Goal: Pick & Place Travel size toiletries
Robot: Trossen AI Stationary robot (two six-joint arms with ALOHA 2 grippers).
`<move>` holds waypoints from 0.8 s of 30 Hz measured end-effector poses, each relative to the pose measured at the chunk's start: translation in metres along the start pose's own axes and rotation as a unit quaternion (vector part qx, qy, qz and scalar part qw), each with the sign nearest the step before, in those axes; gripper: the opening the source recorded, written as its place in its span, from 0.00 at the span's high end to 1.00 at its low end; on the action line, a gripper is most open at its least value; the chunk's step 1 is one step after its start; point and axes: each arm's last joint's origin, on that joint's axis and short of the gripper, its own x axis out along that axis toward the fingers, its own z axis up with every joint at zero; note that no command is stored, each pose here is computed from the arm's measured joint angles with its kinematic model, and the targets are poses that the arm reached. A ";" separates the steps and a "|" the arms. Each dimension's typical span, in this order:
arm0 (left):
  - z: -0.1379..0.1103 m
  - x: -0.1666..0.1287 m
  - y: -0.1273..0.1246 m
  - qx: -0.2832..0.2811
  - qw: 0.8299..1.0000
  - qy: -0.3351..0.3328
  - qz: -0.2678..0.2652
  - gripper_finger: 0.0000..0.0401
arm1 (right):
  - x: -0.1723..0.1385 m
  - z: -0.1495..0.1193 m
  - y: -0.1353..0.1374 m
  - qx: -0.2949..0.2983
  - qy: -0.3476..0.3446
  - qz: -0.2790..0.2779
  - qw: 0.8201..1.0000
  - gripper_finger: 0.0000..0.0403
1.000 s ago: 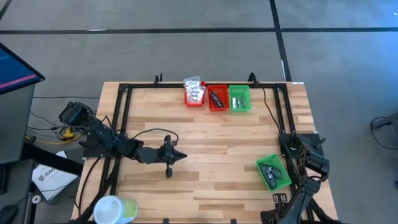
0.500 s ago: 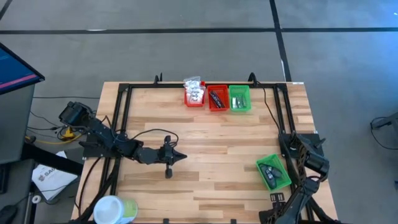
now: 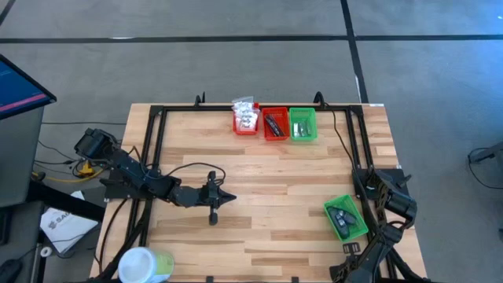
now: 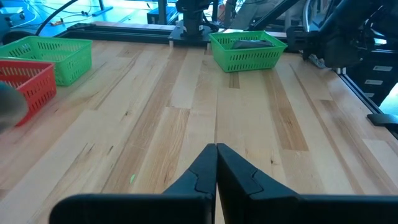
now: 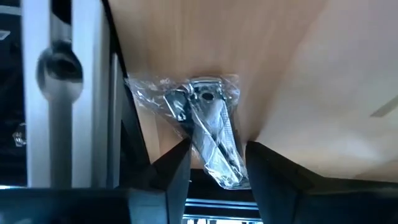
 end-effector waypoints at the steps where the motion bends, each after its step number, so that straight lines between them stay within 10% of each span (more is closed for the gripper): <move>1: 0.000 0.000 0.000 0.000 1.000 0.000 0.000 1.00 | 0.001 0.000 -0.001 0.000 0.003 0.002 1.000 0.65; 13: 0.000 0.000 0.000 0.000 1.000 0.000 0.000 1.00 | 0.002 0.001 -0.004 -0.006 0.004 -0.007 1.000 0.88; 24: 0.000 0.000 0.000 0.000 1.000 0.000 0.000 1.00 | -0.007 0.012 -0.020 0.022 0.007 -0.023 0.999 0.86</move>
